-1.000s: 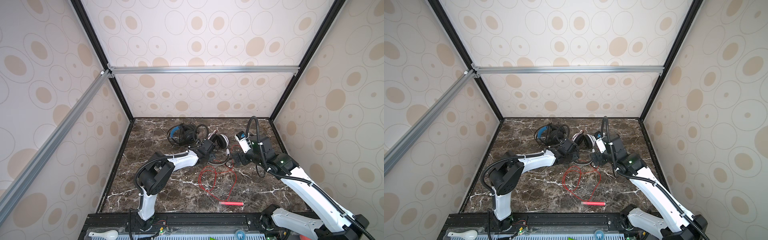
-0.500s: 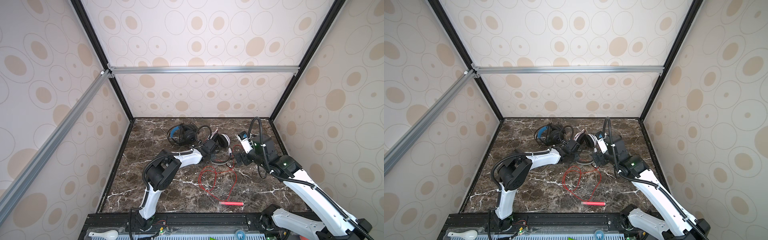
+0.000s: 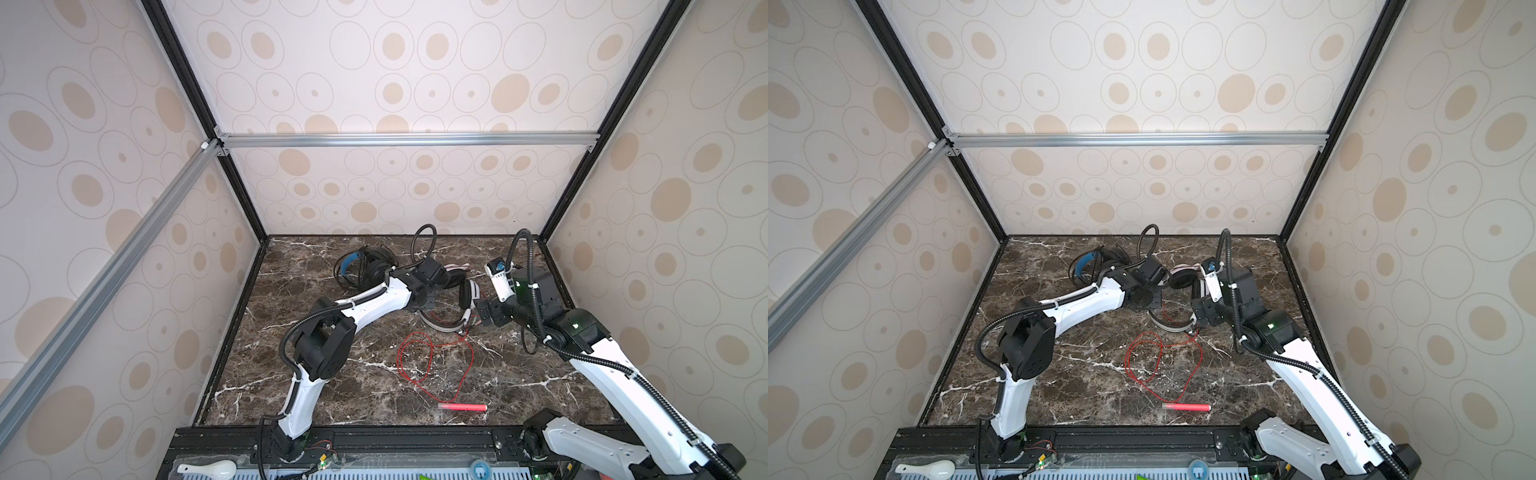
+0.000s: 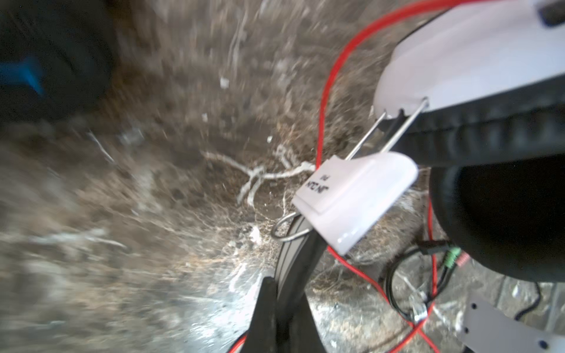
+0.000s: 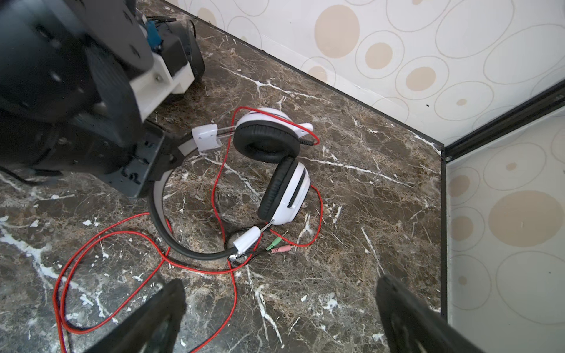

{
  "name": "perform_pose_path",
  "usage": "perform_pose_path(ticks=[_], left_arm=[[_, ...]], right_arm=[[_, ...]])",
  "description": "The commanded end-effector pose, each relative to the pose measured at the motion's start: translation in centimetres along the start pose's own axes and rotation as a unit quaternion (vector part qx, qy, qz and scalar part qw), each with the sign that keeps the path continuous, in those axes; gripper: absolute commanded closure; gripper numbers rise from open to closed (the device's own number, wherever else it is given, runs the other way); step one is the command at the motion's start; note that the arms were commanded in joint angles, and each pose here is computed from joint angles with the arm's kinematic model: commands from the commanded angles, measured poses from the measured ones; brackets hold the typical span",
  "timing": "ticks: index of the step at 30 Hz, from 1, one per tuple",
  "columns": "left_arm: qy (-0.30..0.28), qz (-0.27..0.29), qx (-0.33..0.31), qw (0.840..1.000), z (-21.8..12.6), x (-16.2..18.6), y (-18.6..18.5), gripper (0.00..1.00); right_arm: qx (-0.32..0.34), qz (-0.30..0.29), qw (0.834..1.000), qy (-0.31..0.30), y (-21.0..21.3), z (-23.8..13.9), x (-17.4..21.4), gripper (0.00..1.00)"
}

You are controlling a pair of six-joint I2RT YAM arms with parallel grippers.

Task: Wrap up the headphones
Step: 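Grasp the white headset's headband slider with the left gripper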

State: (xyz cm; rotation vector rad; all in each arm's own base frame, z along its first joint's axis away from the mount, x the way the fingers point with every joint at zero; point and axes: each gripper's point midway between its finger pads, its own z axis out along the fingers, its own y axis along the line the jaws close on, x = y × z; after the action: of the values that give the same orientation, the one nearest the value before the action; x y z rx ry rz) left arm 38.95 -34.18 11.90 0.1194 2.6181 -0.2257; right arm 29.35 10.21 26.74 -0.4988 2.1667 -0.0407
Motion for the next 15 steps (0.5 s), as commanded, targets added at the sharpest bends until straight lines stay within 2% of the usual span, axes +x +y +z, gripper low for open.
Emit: perform_pose_path(ticks=[1, 9, 15], left_arm=[[0.028, 0.109, -0.074, 0.991, -3.2, 0.3, 3.4, 1.0], [0.083, 0.163, -0.113, 0.977, -5.8, 3.6, 7.5, 1.0], [0.078, 0.192, -0.171, 0.963, -8.2, 3.8, 10.4, 1.0]], right_arm=[[-0.005, 0.012, 1.0, -0.004, -0.2, -0.3, -0.9, 0.0], [-0.021, 0.014, 1.0, 0.0, 0.4, 0.6, -1.1, 0.0], [-0.021, 0.02, 0.999, 0.017, 0.6, 1.4, -0.8, 0.0]])
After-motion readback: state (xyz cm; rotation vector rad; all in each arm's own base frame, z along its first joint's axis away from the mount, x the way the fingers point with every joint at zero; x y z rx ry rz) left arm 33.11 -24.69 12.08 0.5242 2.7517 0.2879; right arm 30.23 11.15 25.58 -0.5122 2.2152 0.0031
